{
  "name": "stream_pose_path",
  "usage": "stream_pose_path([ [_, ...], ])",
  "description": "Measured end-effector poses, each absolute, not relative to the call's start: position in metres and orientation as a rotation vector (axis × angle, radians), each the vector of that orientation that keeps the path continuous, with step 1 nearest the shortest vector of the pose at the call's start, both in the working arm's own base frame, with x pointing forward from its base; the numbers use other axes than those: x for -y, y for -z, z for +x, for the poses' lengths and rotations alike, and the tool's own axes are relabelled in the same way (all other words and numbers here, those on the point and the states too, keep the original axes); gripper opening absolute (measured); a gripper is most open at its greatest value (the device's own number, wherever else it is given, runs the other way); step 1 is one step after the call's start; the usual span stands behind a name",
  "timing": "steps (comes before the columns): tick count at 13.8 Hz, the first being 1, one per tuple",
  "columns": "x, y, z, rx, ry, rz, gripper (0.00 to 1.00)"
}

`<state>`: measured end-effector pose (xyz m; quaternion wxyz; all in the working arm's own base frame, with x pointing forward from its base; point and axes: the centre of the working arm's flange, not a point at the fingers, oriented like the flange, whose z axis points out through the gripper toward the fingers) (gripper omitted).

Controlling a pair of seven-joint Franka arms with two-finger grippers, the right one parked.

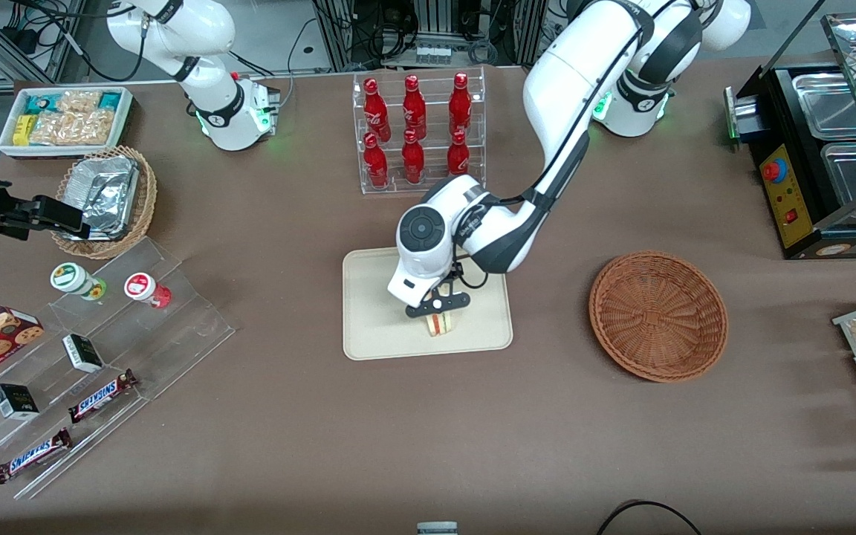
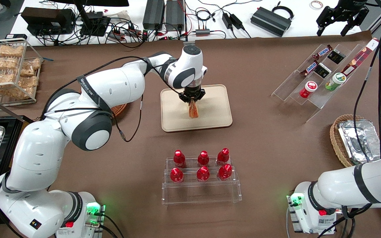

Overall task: Place sandwich from basket to tray
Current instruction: 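Lower the sandwich onto the tray center and open the left gripper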

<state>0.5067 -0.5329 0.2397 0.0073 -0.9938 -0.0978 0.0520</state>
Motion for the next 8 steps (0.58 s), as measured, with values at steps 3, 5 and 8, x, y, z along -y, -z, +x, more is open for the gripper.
stream_pose_path([
  [3, 0.537, -0.249, 0.508, 0.309, -0.143, -3.121, 0.61],
  [5, 0.538, -0.262, 0.512, 0.314, -0.129, -3.127, 0.79],
  [8, 0.537, -0.300, 0.518, 0.308, -0.124, -3.123, 1.00],
])
